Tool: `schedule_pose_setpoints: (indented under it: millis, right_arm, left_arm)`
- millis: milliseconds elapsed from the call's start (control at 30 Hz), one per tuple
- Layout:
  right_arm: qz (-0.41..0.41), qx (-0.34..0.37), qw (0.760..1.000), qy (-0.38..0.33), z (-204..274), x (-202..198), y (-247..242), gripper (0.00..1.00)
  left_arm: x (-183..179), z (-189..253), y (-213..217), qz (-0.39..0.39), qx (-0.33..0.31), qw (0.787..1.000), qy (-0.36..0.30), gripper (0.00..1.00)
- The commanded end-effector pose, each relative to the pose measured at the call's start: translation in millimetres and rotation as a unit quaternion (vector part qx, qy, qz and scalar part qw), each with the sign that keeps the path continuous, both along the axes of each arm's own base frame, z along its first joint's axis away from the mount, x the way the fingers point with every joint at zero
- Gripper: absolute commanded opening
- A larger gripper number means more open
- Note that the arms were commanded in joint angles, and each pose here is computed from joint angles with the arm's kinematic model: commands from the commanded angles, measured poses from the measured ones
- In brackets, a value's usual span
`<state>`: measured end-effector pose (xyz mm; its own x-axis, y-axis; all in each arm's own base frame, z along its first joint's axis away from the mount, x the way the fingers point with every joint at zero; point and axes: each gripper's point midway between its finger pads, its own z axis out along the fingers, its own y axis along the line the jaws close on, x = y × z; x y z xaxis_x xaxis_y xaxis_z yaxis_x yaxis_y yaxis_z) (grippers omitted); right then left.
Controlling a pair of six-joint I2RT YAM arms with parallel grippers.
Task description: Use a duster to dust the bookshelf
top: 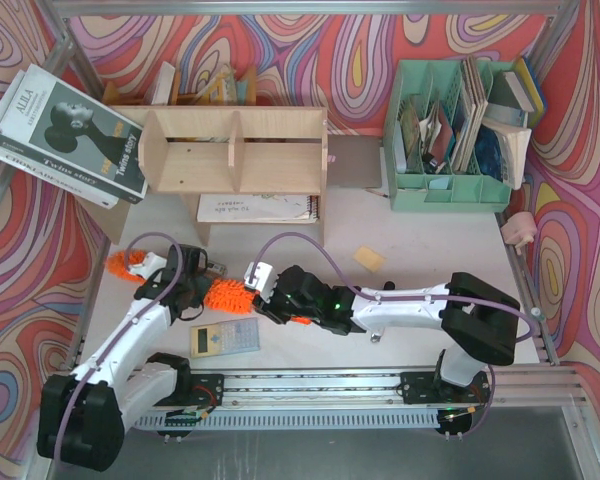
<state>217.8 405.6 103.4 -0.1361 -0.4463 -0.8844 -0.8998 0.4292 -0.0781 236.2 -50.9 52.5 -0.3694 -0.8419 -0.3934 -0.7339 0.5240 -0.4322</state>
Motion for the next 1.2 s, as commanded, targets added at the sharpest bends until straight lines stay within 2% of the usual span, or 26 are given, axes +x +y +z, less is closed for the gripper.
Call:
schedule_pose_setpoints:
  millis: [0, 167, 200, 500, 667, 900, 1167]
  right_arm:
    - [-0.003, 0.045, 0.999, -0.014, 31.8, 3.7, 14.7, 0.00]
    - [-0.011, 0.045, 0.999, -0.008, 27.6, 5.7, 16.0, 0.01]
    - [-0.013, 0.045, 0.999, -0.008, 28.5, 6.0, 15.7, 0.04]
    - [-0.002, 0.040, 0.999, -0.022, 36.0, -5.2, 4.6, 0.41]
    - [0.007, 0.028, 0.999, -0.013, 27.3, -18.6, -1.2, 0.53]
    - [0.014, 0.018, 1.000, -0.012, 21.2, -34.3, -0.5, 0.60]
    - [0.015, 0.020, 1.000, -0.014, 20.8, -41.2, -2.5, 0.59]
  left_arm:
    - [0.4, 10.7, -0.8, 0.000, 0.000, 1.000, -0.002, 0.27]
    - [-14.9, 16.3, 6.0, 0.027, 0.009, 0.999, 0.019, 0.03]
    - [-19.9, 18.3, 8.0, 0.034, 0.014, 0.999, 0.022, 0.00]
    - [-46.8, 58.9, 28.3, 0.090, 0.058, 0.994, 0.005, 0.00]
    - [-47.4, 78.5, 30.4, 0.093, 0.053, 0.994, -0.018, 0.00]
    - [-52.5, 92.3, 35.4, 0.097, 0.058, 0.993, -0.024, 0.00]
    - [-58.2, 102.2, 42.4, 0.105, 0.063, 0.992, -0.036, 0.00]
